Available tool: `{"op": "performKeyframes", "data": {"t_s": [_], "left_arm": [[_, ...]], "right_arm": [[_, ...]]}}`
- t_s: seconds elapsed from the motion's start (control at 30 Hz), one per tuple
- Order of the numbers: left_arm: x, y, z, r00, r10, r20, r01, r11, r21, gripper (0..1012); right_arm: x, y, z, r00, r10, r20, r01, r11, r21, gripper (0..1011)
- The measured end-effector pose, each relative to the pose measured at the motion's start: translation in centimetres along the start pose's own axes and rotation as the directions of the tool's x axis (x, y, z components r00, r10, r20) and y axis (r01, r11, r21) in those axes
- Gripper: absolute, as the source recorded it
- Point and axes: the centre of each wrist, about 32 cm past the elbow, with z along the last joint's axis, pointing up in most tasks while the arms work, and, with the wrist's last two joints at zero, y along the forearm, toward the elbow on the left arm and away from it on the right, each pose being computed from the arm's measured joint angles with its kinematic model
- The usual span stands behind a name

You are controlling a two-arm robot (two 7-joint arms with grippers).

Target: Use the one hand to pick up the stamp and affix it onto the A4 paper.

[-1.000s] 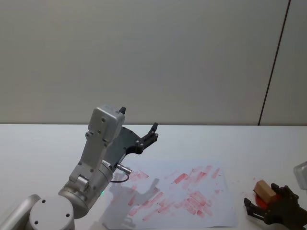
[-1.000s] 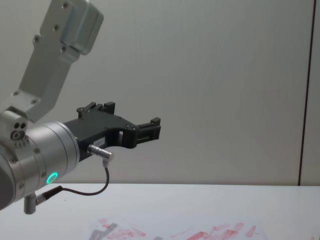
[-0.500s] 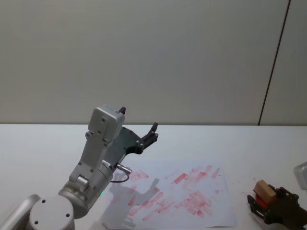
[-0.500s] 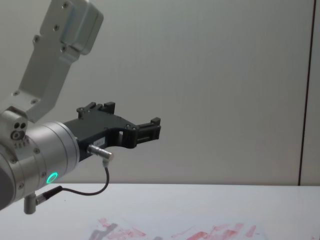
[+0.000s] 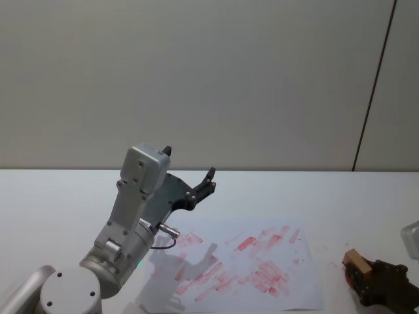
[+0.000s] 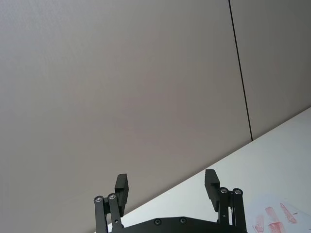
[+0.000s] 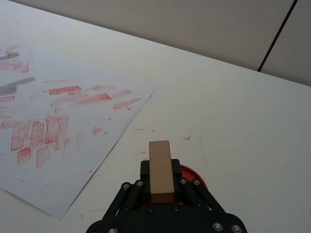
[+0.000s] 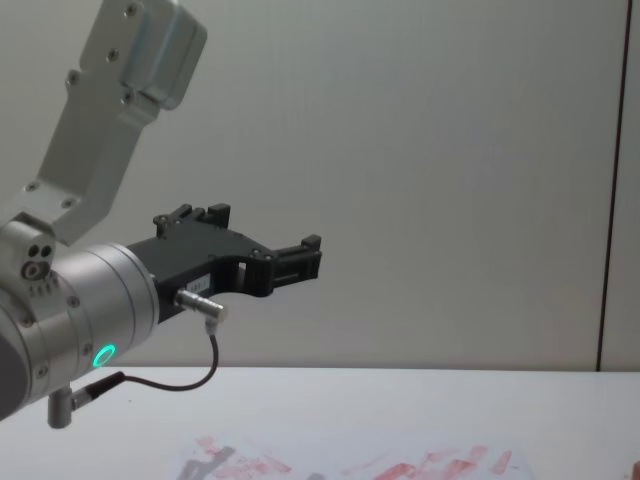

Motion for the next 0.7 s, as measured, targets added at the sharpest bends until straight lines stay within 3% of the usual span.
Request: {"op": "performKeyframes", "data": {"t_s": [0.03,0.4,0.7], "left_arm": [[0.0,0.0,0.0,1.0,0.0,0.0,0.0,1.0,0.0,1002],[0.0,0.0,0.0,1.0,0.0,0.0,0.0,1.0,0.0,1002],[0.0,0.0,0.0,1.0,0.0,0.0,0.0,1.0,0.0,1002]], "right_arm": [[0.0,0.0,0.0,1.0,0.0,0.0,0.0,1.0,0.0,225],[0.0,0.0,0.1,1.0,0.0,0.002,0.0,1.0,0.007,221],[-0.1,0.6,1.2,1.0,0.007,0.017,-0.008,0.996,0.087,221]]}}
